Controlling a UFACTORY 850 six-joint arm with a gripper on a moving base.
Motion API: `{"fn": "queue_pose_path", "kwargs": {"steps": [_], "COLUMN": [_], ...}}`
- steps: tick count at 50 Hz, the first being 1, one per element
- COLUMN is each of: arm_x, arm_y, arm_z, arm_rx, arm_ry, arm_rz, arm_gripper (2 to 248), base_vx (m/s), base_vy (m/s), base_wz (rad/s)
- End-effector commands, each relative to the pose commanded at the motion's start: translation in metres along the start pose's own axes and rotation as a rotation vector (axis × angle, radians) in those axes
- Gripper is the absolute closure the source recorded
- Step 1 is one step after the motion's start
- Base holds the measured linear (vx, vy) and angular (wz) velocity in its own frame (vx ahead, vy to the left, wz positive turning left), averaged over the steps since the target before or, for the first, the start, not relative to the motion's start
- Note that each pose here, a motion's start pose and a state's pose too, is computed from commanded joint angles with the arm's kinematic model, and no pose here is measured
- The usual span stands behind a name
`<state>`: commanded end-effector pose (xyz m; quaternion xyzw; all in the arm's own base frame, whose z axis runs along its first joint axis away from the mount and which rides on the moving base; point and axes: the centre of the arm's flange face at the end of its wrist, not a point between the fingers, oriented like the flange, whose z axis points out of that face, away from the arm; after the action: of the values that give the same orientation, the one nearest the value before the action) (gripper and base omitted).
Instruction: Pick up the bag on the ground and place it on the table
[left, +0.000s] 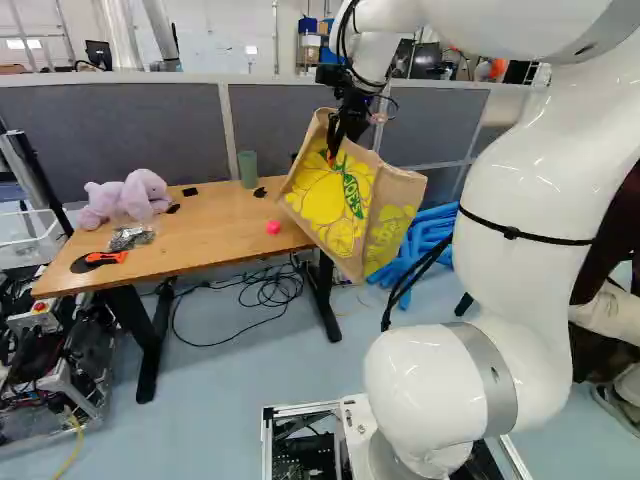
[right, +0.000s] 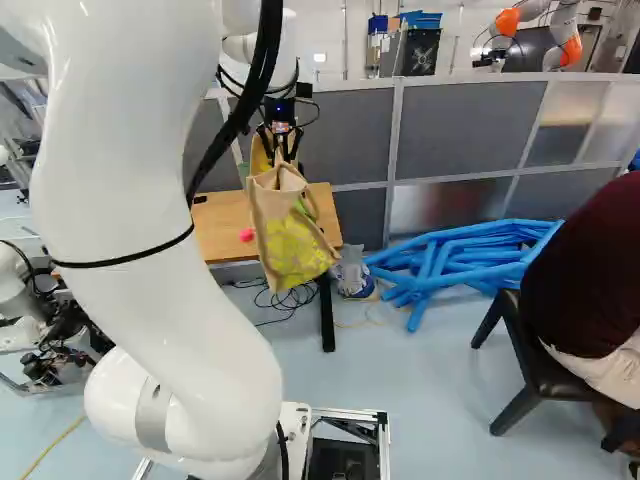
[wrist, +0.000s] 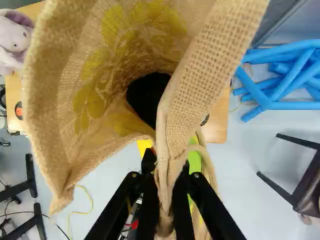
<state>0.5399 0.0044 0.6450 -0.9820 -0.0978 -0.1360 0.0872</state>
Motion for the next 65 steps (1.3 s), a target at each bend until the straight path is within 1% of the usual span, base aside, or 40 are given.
{"fn": "queue_pose_path", "kwargs": {"steps": [38,65], "arm_x": [0.0000,0.0000], "arm_y": [0.0000,0.0000], "arm_z": [0.0000,0.0000], "arm_rx": [0.000,0.000], "arm_ry": [0.000,0.000], "arm_rz": [0.000,0.000], "arm_gripper": [215,215], "base_vx": [0.000,0.000], "base_vy": [0.048,-0.008], "base_wz": [0.225,0.001]}}
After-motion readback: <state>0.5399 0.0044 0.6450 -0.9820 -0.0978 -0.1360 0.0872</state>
